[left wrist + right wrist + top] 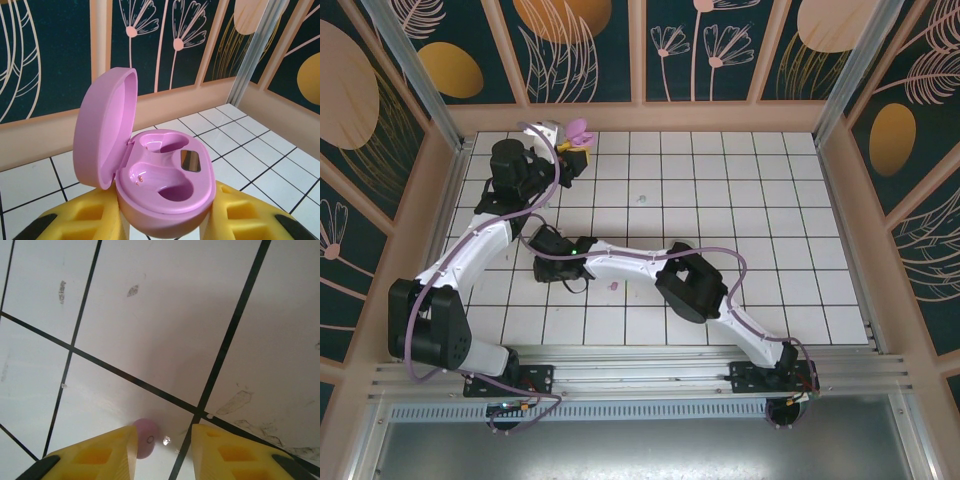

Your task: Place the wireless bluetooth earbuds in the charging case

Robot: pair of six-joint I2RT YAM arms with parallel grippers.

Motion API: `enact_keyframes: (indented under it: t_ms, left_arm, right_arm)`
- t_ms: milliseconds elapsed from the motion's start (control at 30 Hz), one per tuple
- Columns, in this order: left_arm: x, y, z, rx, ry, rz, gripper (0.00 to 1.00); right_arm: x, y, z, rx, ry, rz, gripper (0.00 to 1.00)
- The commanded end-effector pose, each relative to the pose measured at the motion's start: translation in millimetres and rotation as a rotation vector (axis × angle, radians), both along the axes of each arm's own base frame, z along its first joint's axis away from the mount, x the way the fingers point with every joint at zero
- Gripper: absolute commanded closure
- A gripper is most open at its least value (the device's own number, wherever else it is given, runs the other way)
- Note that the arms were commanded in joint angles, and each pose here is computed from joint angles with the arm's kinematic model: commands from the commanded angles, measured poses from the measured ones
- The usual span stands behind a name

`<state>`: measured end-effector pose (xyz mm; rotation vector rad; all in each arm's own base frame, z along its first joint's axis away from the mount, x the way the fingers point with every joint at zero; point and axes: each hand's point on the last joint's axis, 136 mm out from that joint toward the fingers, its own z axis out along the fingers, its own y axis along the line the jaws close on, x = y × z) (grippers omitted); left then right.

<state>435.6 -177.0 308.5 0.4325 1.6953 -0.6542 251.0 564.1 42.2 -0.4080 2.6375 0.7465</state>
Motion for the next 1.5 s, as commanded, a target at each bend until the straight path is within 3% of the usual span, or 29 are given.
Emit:
enact_keyframes:
  t_ms: [0, 300, 633, 1100, 1267, 1467]
  left_arm:
    - [-0.6, 0.7, 4.8, 0.014, -0.023, -0.013, 0.98]
    - [-3.6, 1.2, -0.5, 0.02, -0.014, -0.013, 0.98]
    - [-9.1, 3.5, -5.3, 0.043, -0.009, -0.01, 0.98]
    - [-14.4, 3.6, -7.4, 0.044, -0.005, -0.018, 0.98]
    - [-14.5, 2.5, -8.5, 0.043, -0.002, -0.024, 0.98]
    - [-15.0, 2.3, -10.5, 0.045, 0.002, -0.026, 0.97]
  right_arm:
    - [-3.8, 7.4, 1.7, 0.007, 0.002, -0.004, 0.69]
    - [-9.1, 14.8, -4.9, -0.01, 0.015, 0.016, 0.7]
    - [-16.4, 12.9, -15.0, -0.041, 0.038, 0.006, 0.62]
    - [-9.6, 14.9, -24.1, -0.04, 0.055, -0.016, 0.62]
    - [-11.1, 10.9, -33.7, -0.068, 0.065, -0.015, 0.63]
    - [-12.7, 7.1, -44.1, -0.091, 0.073, -0.014, 0.73]
